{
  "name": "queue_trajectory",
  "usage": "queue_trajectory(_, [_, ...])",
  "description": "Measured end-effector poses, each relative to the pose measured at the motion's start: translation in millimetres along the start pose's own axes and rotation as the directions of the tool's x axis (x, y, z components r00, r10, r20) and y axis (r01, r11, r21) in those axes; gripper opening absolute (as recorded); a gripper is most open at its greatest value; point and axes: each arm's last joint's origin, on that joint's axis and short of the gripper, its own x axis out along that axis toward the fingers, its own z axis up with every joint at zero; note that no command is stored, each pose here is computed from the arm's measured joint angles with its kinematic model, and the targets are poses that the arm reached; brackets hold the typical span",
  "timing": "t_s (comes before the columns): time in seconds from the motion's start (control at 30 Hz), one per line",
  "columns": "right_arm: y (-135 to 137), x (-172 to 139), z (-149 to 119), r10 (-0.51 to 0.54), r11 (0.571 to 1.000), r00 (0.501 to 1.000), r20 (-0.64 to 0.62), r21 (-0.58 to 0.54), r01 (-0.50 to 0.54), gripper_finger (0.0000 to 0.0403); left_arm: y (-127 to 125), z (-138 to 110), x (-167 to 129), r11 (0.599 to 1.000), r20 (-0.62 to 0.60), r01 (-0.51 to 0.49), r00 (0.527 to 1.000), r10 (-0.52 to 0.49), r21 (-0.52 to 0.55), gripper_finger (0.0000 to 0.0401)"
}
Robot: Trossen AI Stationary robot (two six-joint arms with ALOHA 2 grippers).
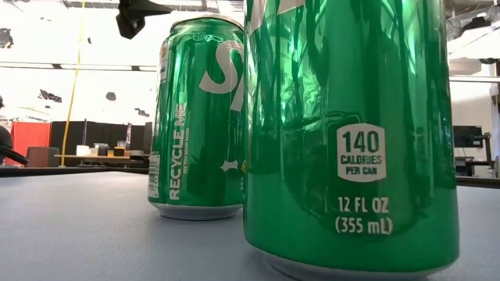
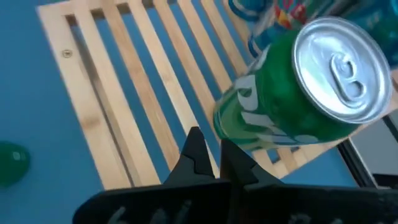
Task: Place canned beverage on shelf
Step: Put the green soda can on the shelf
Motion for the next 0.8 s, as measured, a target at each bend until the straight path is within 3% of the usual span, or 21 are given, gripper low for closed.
queue_trajectory(0.8, [-28,15,11,-0.052,0.999,0.999,-0.010,0.004,0.052,0.0000,0,0,0,1.000,0.000,-0.001,1.000,0.001,-0.001,0.0212])
